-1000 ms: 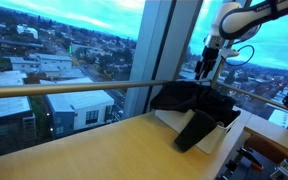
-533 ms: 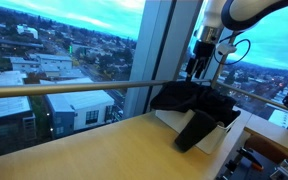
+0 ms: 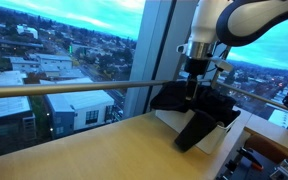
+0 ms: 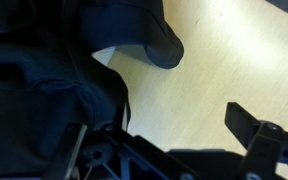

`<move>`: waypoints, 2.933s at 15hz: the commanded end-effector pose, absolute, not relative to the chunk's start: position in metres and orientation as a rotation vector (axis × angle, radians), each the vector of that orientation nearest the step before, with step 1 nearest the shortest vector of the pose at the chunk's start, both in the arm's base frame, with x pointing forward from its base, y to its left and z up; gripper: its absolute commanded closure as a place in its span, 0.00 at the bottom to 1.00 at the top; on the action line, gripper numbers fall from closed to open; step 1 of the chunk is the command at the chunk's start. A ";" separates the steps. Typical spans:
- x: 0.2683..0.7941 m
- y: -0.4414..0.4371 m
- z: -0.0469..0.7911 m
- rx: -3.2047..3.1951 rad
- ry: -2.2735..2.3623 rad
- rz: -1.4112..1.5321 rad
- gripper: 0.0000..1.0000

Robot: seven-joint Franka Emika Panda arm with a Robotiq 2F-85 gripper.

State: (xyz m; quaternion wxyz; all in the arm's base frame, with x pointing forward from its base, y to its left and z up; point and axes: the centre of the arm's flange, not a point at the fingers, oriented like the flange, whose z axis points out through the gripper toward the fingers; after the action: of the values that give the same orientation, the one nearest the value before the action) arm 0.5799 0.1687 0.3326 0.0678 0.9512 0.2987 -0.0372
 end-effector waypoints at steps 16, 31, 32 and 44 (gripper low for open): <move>0.613 0.133 0.214 2.399 1.739 -0.850 0.00; 0.626 0.097 0.290 2.587 1.605 -0.668 0.91; 0.629 0.089 0.310 2.616 1.569 -0.613 0.99; 0.629 0.087 0.361 2.745 1.549 -0.468 0.45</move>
State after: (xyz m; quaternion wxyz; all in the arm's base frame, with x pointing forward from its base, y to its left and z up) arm 0.6292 0.0571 0.3945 -0.0008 0.8736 0.4672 -0.1361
